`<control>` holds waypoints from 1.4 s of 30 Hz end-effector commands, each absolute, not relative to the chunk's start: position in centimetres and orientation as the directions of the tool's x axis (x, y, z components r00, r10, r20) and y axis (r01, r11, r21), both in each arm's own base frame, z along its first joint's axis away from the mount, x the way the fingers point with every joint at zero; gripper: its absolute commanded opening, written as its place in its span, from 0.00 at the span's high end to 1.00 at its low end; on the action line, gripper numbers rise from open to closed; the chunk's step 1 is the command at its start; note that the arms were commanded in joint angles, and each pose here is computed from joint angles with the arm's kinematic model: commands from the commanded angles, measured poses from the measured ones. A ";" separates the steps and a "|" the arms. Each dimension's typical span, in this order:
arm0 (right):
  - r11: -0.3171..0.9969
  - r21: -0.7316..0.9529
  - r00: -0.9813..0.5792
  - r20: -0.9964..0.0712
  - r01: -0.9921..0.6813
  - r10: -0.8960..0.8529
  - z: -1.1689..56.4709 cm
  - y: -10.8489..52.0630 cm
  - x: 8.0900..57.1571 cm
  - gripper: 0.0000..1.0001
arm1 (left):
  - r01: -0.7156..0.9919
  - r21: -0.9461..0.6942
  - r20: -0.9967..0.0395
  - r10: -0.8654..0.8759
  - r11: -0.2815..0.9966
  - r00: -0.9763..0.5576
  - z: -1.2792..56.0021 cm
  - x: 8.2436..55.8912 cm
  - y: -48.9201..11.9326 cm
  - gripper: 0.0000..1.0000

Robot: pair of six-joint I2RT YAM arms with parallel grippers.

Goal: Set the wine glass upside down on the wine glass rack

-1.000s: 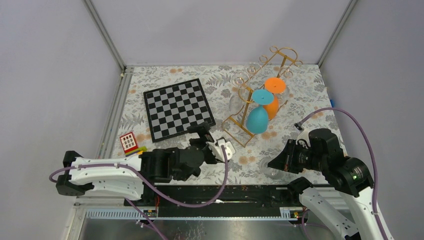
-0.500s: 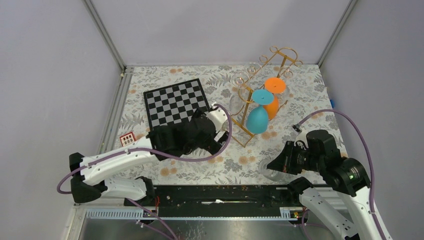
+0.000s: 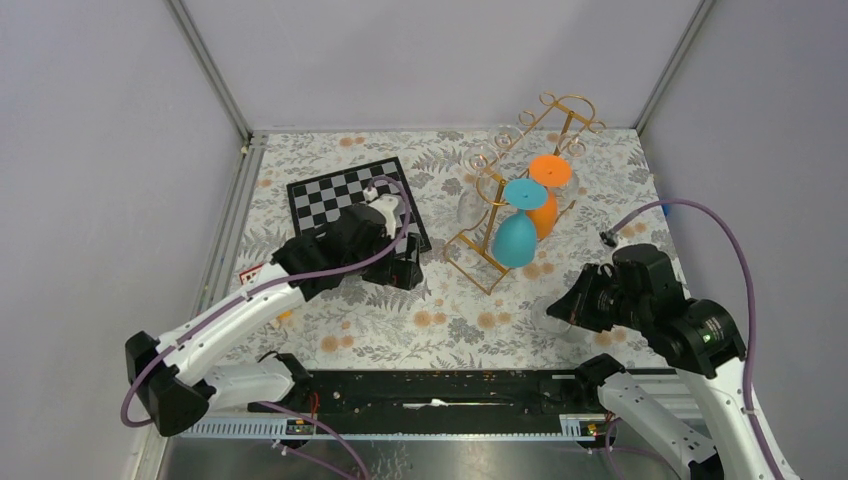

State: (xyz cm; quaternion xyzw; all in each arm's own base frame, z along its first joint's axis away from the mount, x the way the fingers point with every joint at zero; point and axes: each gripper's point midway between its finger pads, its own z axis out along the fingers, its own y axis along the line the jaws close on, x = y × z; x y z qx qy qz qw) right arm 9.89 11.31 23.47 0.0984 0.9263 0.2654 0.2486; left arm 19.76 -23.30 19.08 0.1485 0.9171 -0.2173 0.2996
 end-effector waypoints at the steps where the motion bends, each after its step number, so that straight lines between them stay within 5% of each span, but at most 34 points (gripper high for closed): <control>1: 0.878 0.477 -0.772 -0.539 0.051 0.338 25.9 9.6 12.3 1.00 | 0.400 -0.421 -0.663 0.025 0.814 -0.748 22.3 20.3 -23.7 0.01; 19: 0.716 0.679 -0.669 -0.459 0.161 0.585 32.2 7.7 22.2 1.00 | 0.399 -0.383 -0.668 0.049 0.833 -0.742 21.5 20.1 -21.5 0.01; 30: 0.687 0.682 -0.450 -0.545 0.253 0.707 36.6 0.2 28.4 1.00 | 0.404 -0.358 -0.683 0.059 0.842 -0.728 21.3 20.0 -20.6 0.01; 42: 0.555 0.821 -0.331 -0.491 0.135 0.806 40.9 -1.3 35.0 1.00 | 0.398 -0.337 -0.712 0.046 0.854 -0.700 21.5 19.7 -19.4 0.01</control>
